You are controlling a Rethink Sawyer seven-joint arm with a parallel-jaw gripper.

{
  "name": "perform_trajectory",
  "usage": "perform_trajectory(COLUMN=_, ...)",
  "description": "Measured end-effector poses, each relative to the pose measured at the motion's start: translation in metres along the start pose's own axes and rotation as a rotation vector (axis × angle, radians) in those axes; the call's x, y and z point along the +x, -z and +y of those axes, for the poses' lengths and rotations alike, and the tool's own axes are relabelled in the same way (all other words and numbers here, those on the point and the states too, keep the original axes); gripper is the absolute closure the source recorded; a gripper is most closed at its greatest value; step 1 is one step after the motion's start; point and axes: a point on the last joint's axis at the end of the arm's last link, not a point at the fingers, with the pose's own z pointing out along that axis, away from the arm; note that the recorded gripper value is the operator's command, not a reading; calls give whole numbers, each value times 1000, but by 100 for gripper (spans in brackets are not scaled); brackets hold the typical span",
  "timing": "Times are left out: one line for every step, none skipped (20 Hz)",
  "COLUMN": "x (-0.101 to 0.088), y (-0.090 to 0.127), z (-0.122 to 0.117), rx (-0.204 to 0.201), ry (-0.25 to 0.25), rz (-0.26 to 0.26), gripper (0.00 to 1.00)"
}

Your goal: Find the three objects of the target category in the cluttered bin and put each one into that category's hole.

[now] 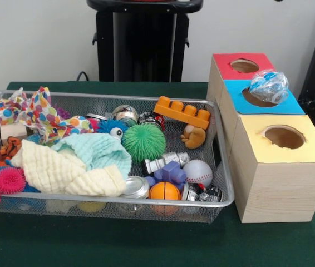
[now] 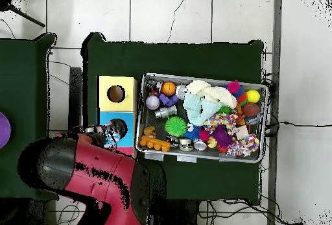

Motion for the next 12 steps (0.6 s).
perform_trajectory(x=3, y=3, z=-2, rx=2, ry=4, rz=4, gripper=100)
perform_trajectory(x=6, y=6, z=-3, rx=-1, ry=8, rz=3, gripper=100)
perform_trajectory(x=9, y=8, z=-4, rx=-4, ry=13, rz=3, gripper=100)
perform_trajectory(x=13, y=11, z=-5, rx=-8, ry=19, rz=2, gripper=100)
perform_trajectory(x=14, y=12, z=-6, rx=-9, ry=22, rz=1, gripper=100)
perform_trajectory(x=20, y=14, z=-8, rx=-12, ry=30, rz=2, gripper=100)
perform_trajectory(x=24, y=15, z=-10, rx=-14, ry=35, rz=3, gripper=100)
perform_trajectory(x=30, y=17, z=-13, rx=-15, ry=43, rz=6, gripper=100)
perform_trajectory(x=35, y=17, z=-16, rx=-16, ry=49, rz=8, gripper=100)
perform_trajectory(x=43, y=18, z=-21, rx=-15, ry=57, rz=13, gripper=100)
perform_trajectory(x=47, y=18, z=-24, rx=-13, ry=62, rz=16, gripper=100)
perform_trajectory(x=51, y=18, z=-27, rx=-12, ry=66, rz=19, gripper=100)
